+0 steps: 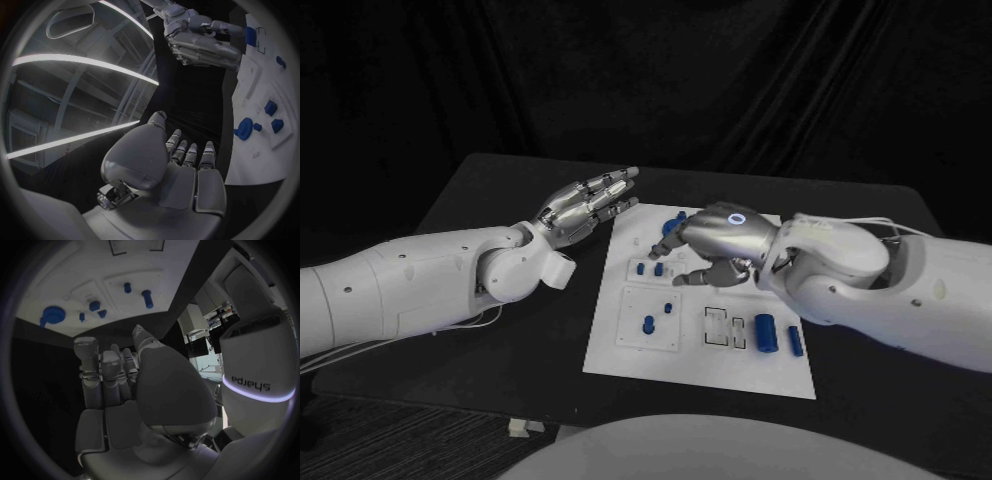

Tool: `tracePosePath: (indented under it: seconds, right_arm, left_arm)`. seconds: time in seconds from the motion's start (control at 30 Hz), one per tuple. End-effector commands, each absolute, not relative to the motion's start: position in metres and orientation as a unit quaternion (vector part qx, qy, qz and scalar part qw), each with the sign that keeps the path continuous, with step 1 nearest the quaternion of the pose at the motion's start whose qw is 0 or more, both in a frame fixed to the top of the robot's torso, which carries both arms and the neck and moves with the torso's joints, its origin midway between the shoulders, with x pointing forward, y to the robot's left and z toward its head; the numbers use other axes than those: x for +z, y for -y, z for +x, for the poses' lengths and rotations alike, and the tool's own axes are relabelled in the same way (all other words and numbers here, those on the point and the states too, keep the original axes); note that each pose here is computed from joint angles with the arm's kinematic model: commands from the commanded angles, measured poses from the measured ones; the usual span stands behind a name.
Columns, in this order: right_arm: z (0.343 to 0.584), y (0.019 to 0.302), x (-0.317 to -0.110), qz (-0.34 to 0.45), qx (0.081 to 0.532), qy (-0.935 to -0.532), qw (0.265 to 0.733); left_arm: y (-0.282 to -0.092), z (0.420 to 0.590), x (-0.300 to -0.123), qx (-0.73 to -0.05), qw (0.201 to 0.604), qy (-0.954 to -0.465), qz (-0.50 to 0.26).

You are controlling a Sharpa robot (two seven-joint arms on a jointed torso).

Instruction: Assemble the parts on the task board

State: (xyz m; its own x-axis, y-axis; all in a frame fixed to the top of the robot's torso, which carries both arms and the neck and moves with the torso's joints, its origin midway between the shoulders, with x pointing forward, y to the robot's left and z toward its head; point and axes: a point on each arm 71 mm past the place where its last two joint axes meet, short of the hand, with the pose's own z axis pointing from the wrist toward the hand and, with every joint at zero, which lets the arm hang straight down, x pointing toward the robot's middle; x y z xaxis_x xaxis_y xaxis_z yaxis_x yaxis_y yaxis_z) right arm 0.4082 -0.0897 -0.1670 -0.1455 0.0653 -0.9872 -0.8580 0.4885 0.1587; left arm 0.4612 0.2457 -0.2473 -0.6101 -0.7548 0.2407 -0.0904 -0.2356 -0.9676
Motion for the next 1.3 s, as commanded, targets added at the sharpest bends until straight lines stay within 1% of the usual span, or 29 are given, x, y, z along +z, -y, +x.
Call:
tracePosePath:
  seconds: [0.03, 0.07, 0.13, 0.2, 0.23, 0.3, 0.4, 0.47, 0.57, 0.7, 0.87, 1.3]
  right_arm:
    - [0.421, 0.107, -0.148, -0.177, 0.425, -0.667, 0.586]
    - [0.426, 0.12, -0.143, -0.148, 0.408, -0.688, 0.581]
    - [0.432, 0.136, -0.142, -0.123, 0.383, -0.715, 0.572]
    - [0.437, 0.153, -0.146, -0.103, 0.347, -0.752, 0.551]
    - [0.438, 0.159, -0.148, -0.099, 0.334, -0.764, 0.542]
    - [0.44, 0.173, -0.157, -0.085, 0.296, -0.798, 0.518]
    - [0.44, 0.192, -0.172, -0.07, 0.243, -0.839, 0.483]
    - [0.439, 0.203, -0.182, -0.061, 0.21, -0.86, 0.46]
    - [0.436, 0.215, -0.197, -0.053, 0.172, -0.882, 0.436]
    - [0.434, 0.225, -0.21, -0.046, 0.141, -0.896, 0.418]
    - [0.43, 0.23, -0.219, -0.043, 0.12, -0.9, 0.416]
    - [0.423, 0.236, -0.223, -0.038, 0.106, -0.903, 0.415]
  left_arm:
    - [-0.246, 0.461, -0.247, -0.697, 0.24, -0.565, -0.37]
    - [-0.247, 0.461, -0.247, -0.696, 0.242, -0.566, -0.371]
    - [-0.247, 0.462, -0.247, -0.696, 0.243, -0.565, -0.371]
    - [-0.247, 0.462, -0.247, -0.695, 0.244, -0.565, -0.371]
    - [-0.247, 0.462, -0.247, -0.695, 0.244, -0.565, -0.371]
    - [-0.247, 0.462, -0.248, -0.695, 0.244, -0.565, -0.371]
    - [-0.246, 0.462, -0.248, -0.695, 0.244, -0.566, -0.371]
    - [-0.247, 0.462, -0.249, -0.694, 0.243, -0.566, -0.372]
    - [-0.247, 0.462, -0.25, -0.694, 0.243, -0.567, -0.372]
    - [-0.247, 0.462, -0.251, -0.693, 0.242, -0.567, -0.373]
    - [-0.246, 0.461, -0.253, -0.693, 0.24, -0.568, -0.374]
    - [-0.246, 0.461, -0.256, -0.691, 0.237, -0.57, -0.376]
